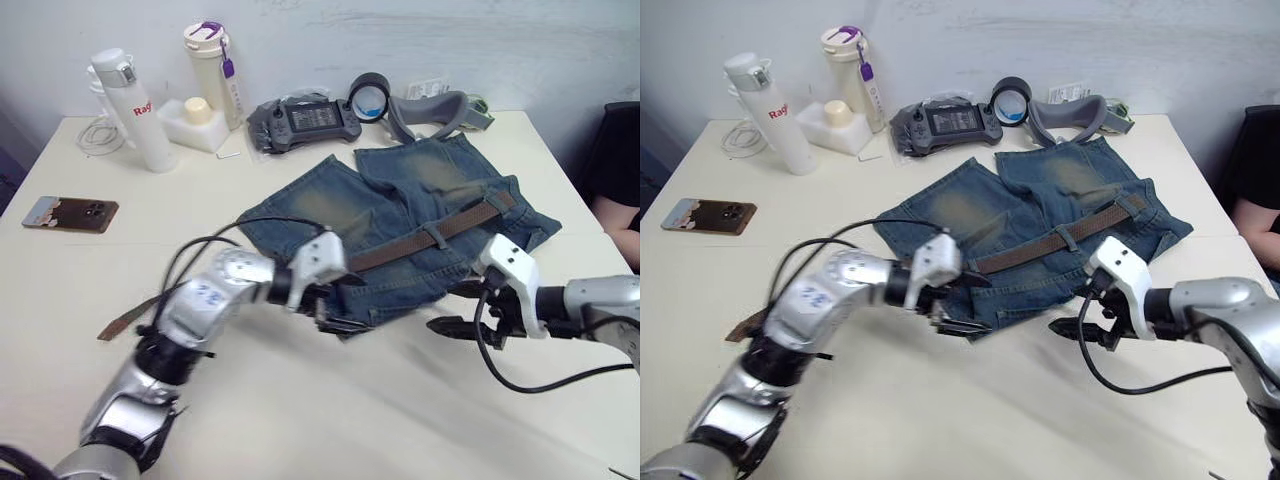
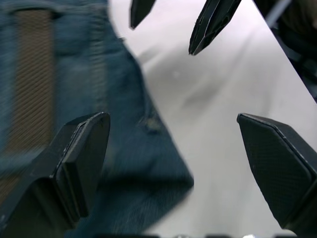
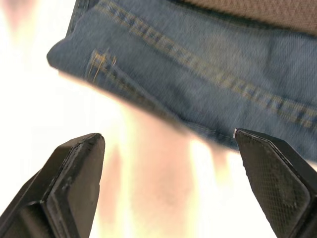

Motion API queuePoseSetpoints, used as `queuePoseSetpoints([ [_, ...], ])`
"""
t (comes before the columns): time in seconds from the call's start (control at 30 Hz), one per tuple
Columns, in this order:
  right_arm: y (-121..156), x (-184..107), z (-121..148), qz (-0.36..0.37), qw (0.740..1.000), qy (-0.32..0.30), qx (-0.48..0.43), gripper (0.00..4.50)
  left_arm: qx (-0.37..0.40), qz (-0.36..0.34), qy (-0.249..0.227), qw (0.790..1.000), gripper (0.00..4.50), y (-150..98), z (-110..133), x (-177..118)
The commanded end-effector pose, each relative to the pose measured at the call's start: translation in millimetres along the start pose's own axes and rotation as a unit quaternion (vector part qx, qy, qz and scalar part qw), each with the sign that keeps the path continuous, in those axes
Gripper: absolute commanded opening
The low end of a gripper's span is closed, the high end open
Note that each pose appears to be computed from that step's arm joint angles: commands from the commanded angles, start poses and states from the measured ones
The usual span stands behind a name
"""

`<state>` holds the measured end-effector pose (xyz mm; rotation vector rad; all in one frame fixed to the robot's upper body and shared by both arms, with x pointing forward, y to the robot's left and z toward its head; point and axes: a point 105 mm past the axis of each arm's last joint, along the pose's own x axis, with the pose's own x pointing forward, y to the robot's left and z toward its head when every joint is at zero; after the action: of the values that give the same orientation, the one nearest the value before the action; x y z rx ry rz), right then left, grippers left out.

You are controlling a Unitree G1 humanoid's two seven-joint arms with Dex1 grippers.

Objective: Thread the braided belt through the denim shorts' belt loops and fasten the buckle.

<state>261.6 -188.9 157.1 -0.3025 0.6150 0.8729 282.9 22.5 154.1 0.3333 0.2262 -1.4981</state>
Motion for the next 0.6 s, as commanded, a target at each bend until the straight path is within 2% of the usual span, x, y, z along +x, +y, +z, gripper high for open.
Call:
queuePoseSetpoints([
  [0.03,0,-18,7,-0.06,0.998,-0.014,-0.03,4.44,0.09,0.031,0.065,0.993,4.5,16,-15,37],
  [0.17,-2,-24,4,-0.096,0.995,-0.005,-0.037,4.44,0.129,0.054,0.128,0.982,4.5,26,-39,47],
  [0.27,-3,-26,3,-0.105,0.994,-0.002,-0.037,4.5,0.134,0.038,0.147,0.979,3.56,23,-47,38],
  [0.37,-6,-26,6,-0.109,0.993,-0.008,-0.042,4.5,0.142,0.06,0.177,0.972,2.28,36,-57,7],
  [0.47,-10,-22,11,-0.105,0.993,-0.018,-0.051,4.5,0.135,0.105,0.206,0.964,0.89,54,-66,-38],
  [0.53,-11,-17,16,-0.095,0.994,-0.024,-0.058,4.5,0.128,0.149,0.224,0.955,0.15,66,-74,-75],
  [0.6,-12,-13,20,-0.085,0.994,-0.03,-0.064,4.5,0.108,0.185,0.25,0.944,0.11,70,-91,-116],
])
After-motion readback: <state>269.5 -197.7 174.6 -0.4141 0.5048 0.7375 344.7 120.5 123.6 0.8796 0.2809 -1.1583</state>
